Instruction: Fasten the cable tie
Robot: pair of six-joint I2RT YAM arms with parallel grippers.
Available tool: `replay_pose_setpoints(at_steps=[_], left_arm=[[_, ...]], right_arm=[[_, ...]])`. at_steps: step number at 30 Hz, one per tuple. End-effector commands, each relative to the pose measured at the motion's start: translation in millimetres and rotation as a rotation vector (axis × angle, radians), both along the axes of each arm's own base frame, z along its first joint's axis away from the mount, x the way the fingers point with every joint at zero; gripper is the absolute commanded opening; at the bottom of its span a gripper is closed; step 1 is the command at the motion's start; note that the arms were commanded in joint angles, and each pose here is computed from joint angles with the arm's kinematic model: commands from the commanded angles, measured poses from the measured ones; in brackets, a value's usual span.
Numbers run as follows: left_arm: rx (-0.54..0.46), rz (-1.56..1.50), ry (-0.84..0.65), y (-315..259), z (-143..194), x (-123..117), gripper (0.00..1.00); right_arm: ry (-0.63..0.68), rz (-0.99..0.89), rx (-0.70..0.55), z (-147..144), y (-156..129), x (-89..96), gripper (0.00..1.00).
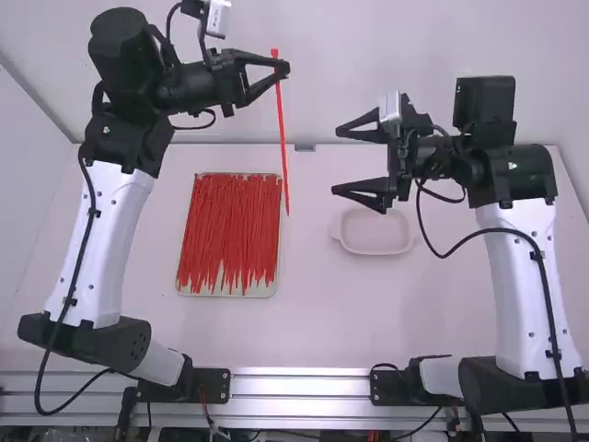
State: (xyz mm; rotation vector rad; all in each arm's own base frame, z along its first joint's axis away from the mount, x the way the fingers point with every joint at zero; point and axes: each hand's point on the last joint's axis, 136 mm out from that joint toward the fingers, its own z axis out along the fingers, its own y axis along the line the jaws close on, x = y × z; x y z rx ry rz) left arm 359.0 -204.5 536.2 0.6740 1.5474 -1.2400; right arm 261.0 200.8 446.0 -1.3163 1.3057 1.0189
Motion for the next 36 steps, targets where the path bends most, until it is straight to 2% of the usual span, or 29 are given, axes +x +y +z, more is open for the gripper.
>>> replay_pose_setpoints(at_steps=[1,5,7,9,12,17,19,21,27,30,32,36], left_arm=[[0.029,0.017,-0.022,3,-9,5,0.02],[0.040,0.018,0.058,2,-37,15,0.02],[0.036,0.063,0.126,7,-55,28,0.02],[0.027,0.088,0.156,13,-62,36,0.02],[-0.016,0.091,0.211,26,-72,45,0.02],[-0.087,0.069,0.294,43,-81,51,0.02],[-0.138,0.066,0.377,51,-84,54,0.02],[-0.188,0.051,0.466,55,-87,54,0.02],[-0.242,-0.027,0.591,46,-84,45,0.02],[-0.261,-0.049,0.606,46,-76,41,0.02],[-0.270,-0.065,0.604,43,-71,39,0.02],[-0.283,-0.081,0.613,36,-66,36,0.02]], right_arm=[[-0.048,-0.046,-0.063,-6,-1,4.9,0.99],[-0.084,-0.086,-0.130,-16,1,11.9,0.99],[-0.207,-0.072,-0.176,-21,3,14.1,0.99],[-0.282,-0.055,-0.196,-22,5,14.3,0.99],[-0.472,-0.027,-0.288,-33,6,18.1,0.99],[-0.664,0.008,-0.442,-52,3,26.8,0.99],[-0.731,0.044,-0.489,-61,6,30.6,0.99],[-0.776,0.084,-0.492,-65,13,32.6,0.99],[-0.876,0.190,-0.487,-77,29,31.5,0.99],[-0.958,0.261,-0.437,-75,38,23.2,0.99],[-1.046,0.319,-0.350,-66,44,12.5,0.99],[-1.151,0.360,-0.224,-52,45,3.2,0.99]])
